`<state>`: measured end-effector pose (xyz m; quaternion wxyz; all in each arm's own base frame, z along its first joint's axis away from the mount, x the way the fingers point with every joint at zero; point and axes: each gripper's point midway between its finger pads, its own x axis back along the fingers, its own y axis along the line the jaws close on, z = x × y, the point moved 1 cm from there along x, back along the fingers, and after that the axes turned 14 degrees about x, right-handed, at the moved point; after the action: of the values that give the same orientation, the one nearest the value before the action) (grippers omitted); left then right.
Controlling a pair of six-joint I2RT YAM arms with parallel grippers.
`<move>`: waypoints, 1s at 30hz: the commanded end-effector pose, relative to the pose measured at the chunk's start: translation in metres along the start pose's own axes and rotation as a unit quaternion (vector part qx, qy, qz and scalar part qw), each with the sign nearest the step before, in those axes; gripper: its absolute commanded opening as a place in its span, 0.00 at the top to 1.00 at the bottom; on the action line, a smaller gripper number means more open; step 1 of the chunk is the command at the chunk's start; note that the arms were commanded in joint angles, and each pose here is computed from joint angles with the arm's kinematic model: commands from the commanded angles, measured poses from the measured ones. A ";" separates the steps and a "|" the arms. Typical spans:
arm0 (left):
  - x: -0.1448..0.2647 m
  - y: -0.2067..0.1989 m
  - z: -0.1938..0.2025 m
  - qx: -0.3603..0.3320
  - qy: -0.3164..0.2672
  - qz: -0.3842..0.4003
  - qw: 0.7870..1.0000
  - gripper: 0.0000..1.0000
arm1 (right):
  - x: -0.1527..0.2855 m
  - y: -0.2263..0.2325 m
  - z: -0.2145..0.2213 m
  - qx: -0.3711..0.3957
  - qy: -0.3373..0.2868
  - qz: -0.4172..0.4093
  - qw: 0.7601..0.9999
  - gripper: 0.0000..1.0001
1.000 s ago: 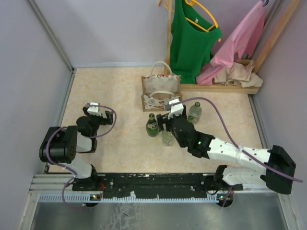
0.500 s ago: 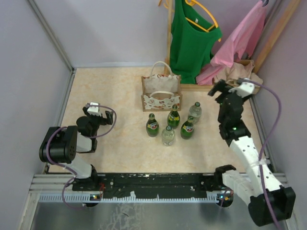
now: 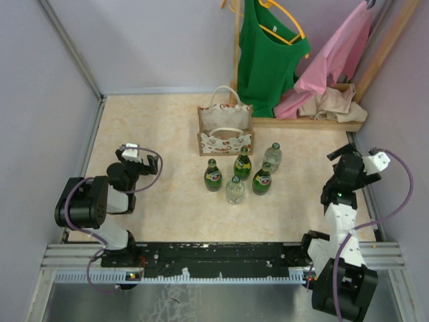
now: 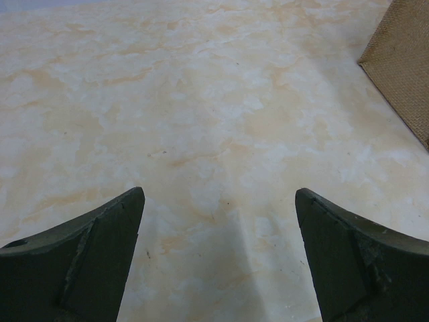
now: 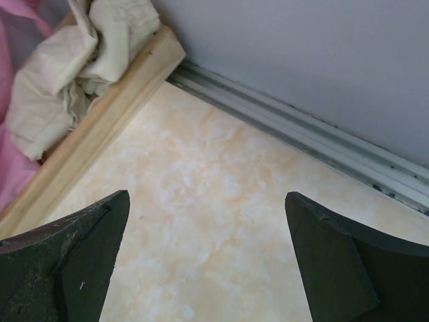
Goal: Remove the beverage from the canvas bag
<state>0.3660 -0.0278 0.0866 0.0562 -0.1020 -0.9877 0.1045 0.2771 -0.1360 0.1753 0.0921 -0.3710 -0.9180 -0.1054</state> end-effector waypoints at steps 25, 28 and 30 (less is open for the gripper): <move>-0.004 -0.002 -0.007 -0.005 -0.010 0.004 1.000 0.00 | -0.012 0.007 0.047 -0.023 -0.040 -0.066 0.997 0.01; -0.005 -0.002 -0.007 -0.005 -0.010 0.004 1.000 0.00 | -0.012 0.008 0.048 -0.018 -0.042 -0.067 0.997 0.01; -0.005 -0.002 -0.007 -0.005 -0.010 0.004 1.000 0.00 | -0.012 0.009 0.048 -0.017 -0.042 -0.068 0.997 0.01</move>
<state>0.3660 -0.0278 0.0866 0.0562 -0.1022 -0.9877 0.1045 0.2793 -0.1230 0.1065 0.0821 -0.3169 -0.9373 -0.1193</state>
